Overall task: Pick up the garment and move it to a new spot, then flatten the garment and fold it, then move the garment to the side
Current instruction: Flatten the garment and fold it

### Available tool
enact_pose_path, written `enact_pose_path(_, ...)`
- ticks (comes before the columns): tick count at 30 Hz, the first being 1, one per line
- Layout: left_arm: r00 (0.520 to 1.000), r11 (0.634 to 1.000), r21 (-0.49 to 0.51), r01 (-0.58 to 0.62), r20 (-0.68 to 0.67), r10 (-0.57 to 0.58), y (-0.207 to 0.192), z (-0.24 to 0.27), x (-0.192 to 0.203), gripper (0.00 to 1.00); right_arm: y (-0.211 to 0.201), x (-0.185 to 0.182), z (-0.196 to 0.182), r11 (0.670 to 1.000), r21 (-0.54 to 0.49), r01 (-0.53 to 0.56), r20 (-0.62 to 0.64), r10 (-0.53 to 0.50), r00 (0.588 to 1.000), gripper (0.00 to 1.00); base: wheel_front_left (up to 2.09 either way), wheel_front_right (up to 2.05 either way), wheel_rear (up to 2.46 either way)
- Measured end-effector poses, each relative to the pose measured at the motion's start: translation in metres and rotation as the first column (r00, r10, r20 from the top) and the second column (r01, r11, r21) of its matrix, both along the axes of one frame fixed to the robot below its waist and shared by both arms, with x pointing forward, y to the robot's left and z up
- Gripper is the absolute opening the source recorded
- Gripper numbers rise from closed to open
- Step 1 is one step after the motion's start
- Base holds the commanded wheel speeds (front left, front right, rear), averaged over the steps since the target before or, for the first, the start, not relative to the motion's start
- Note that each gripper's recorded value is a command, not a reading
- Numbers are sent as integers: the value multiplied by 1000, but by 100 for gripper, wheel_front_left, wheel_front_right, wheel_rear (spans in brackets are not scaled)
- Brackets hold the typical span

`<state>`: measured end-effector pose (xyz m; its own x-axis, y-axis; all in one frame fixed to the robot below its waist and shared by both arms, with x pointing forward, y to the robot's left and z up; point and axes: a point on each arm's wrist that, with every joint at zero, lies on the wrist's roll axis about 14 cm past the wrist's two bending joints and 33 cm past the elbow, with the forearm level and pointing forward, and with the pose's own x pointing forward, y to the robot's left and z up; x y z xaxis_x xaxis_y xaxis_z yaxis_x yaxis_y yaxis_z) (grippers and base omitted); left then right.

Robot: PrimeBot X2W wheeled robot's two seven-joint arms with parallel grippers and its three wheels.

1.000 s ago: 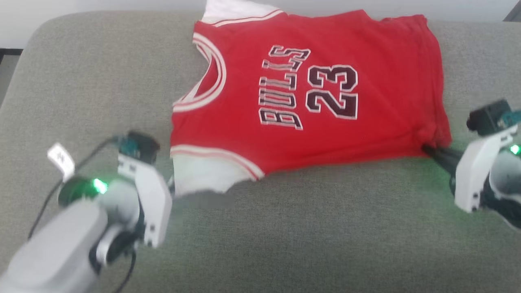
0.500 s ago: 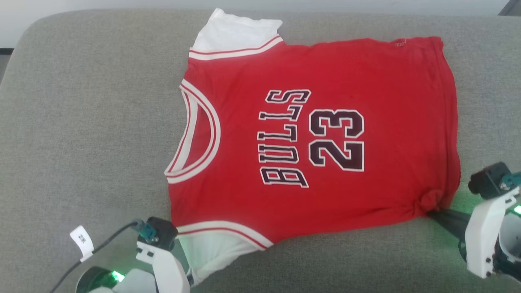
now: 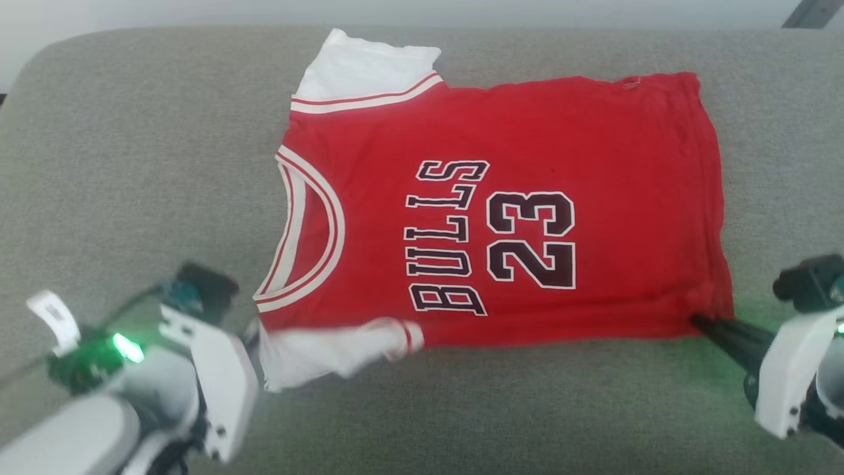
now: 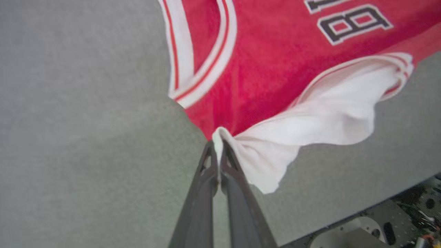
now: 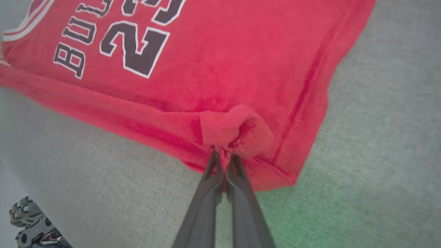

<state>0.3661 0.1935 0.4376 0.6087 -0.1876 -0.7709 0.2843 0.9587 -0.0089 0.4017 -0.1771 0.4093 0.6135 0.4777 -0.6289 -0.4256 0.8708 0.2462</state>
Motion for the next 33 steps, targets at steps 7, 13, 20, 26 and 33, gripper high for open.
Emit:
enact_pose_path(7, 977, 993, 84, 80, 191, -95, 4, 42, 66, 0, 1, 39, 29, 999, -4, 41, 125, -40, 991, 0, 0, 0, 0)
enact_pose_path(13, 943, 986, 116, 120, 297, -150, -1, 58, 124, 0, 6, 76, 38, 998, -47, 40, 182, -31, 983, 0, 0, 0, 0)
enact_pose_path(20, 941, 979, 131, 156, 281, -188, -9, 32, 168, 0, 13, 110, 20, 995, -91, 39, 165, -23, 986, 0, 0, 0, 0)
enact_pose_path(26, 977, 986, 86, 144, 143, -155, -11, -20, 173, 0, 15, 119, -14, 992, -114, 45, 74, -37, 997, 0, 0, 0, 0)
enact_pose_path(33, 993, 993, 47, 111, 35, -113, -11, -51, 172, 0, 16, 124, -27, 991, -131, 40, 4, -40, 999, 0, 0, 0, 0)
